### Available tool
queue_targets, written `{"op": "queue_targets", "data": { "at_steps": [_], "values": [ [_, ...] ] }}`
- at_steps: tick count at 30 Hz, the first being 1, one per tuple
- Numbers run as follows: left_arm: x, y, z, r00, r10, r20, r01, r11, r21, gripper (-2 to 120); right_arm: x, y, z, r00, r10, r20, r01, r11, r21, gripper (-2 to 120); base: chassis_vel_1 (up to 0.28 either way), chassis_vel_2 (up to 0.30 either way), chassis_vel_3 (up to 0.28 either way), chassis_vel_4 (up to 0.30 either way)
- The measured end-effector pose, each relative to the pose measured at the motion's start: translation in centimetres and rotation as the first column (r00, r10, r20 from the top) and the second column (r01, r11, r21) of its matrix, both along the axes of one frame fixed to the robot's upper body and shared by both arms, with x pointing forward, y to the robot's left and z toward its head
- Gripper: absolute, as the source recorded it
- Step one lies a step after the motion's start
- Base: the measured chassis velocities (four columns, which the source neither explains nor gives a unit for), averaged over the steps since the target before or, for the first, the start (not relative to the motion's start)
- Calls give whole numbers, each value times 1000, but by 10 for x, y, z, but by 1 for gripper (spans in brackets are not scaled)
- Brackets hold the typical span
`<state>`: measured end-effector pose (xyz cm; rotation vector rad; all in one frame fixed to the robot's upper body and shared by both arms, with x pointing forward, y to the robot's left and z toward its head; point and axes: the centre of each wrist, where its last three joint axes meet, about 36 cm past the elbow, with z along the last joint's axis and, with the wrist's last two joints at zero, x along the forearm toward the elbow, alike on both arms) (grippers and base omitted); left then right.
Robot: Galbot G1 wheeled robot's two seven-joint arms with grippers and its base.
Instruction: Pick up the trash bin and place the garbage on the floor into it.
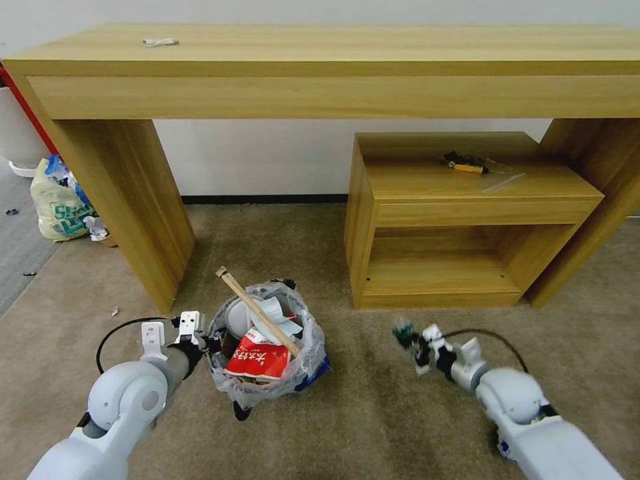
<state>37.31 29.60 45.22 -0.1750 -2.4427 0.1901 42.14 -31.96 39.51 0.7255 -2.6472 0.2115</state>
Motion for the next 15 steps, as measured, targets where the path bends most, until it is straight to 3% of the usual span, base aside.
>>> {"op": "queue_targets", "data": {
  "at_steps": [7,8,15],
  "values": [
    [10,-6,-3,1000,-12,3,12,1000,0,0,15,27,47,992,80,98,-95,983,158,21,0,0,0,0],
    [14,-9,-4,1000,-17,3,17,1000,0,0,20,40,57,984,132,118,-156,964,215,21,0,0,0,0],
    [22,-17,-7,999,-37,-5,37,999,0,0,31,75,62,953,264,151,-300,899,319,21,0,0,0,0]
  ]
}}
